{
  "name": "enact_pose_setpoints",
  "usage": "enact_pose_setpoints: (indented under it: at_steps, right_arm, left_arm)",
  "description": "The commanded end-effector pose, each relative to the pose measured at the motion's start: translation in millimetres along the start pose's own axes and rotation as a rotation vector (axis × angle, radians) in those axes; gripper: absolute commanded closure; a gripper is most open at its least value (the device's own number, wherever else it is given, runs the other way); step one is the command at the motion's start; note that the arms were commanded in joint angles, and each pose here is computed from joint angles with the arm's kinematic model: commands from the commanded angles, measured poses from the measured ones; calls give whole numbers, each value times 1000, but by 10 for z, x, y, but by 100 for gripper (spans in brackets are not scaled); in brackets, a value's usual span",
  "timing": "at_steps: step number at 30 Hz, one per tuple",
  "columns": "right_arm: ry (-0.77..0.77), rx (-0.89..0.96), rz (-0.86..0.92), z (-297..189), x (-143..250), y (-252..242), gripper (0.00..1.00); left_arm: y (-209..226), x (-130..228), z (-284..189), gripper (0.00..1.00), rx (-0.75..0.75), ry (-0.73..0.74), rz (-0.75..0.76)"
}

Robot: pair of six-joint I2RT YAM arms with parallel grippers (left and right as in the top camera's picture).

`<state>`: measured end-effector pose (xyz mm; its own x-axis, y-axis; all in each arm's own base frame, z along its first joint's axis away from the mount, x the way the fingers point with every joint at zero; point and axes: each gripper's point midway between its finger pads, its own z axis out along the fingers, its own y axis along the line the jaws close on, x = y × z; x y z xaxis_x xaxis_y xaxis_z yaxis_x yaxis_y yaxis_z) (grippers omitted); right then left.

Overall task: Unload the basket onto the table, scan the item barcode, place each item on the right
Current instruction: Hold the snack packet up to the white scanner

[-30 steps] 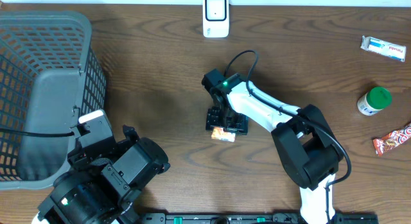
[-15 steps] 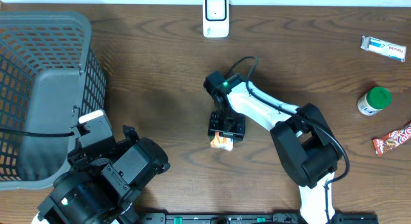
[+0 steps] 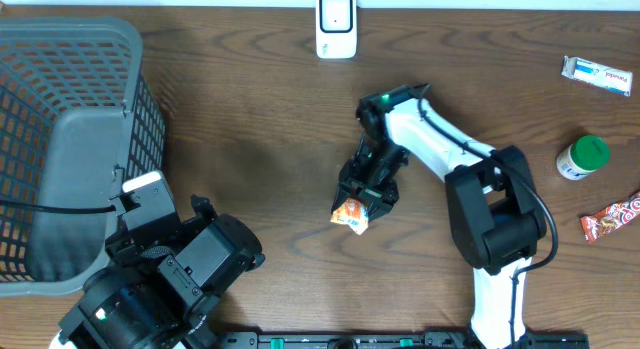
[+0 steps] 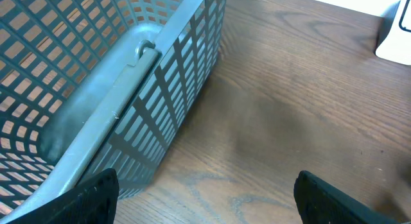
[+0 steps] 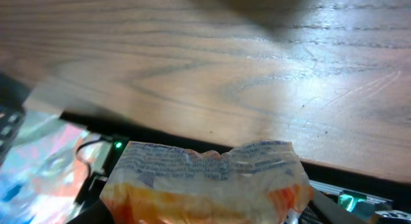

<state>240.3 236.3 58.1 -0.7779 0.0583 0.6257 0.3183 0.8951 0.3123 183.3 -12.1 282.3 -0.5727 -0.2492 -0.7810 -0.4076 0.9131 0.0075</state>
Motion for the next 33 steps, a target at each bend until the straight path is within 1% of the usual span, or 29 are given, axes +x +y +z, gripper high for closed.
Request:
enact_pose_setpoints:
  at_steps: [1, 4, 5, 8, 12, 14, 18, 20, 21, 22, 26, 29, 33]
  right_arm:
    - [12, -75, -40, -102, -15, 79, 42]
    - [5, -82, -40, -119, -40, 77, 43]
    - [-9, -88, -66, -120, -74, 97, 42]
    - [-89, -128, -169, -142, -270, 220, 43]
    - [-227, -253, -321, -319, -555, 616, 43]
    - [-325, -306, -413, -514, -695, 870, 43]
    - [-509, -382, -594, -996, -817, 1352, 43]
    - [-599, -408, -664, -1212, -863, 1540, 41]
    - [-659, -421, -705, -1342, -898, 1647, 41]
    - [-768, -435, -766, -1553, -969, 1803, 39]
    - [-1033, -411, -827, -1971, -1209, 1990, 39]
    - [-1178, -371, -862, -2180, -1347, 2045, 40]
    - [-1369, -319, -837, -2456, -1572, 2064, 40]
  left_arm:
    - [15, -10, 0, 15, -7, -7, -8]
    - [15, -10, 0, 15, -7, -7, -8]
    - [14, -9, 0, 15, -7, -7, -8]
    - [15, -10, 0, 15, -7, -7, -9]
    - [15, -10, 0, 15, -7, -7, -8]
    - [15, -10, 0, 15, -7, -7, -8]
    - [15, -10, 0, 15, -7, -7, -9]
    - [15, -10, 0, 15, -7, -7, -8]
    - [15, -10, 0, 15, -7, -7, -8]
    - [15, -10, 0, 15, -7, -7, -8]
    - [15, -10, 0, 15, -7, -7, -8]
    - [15, -10, 0, 15, -7, -7, -8]
    - [15, -10, 0, 15, -7, -7, -8]
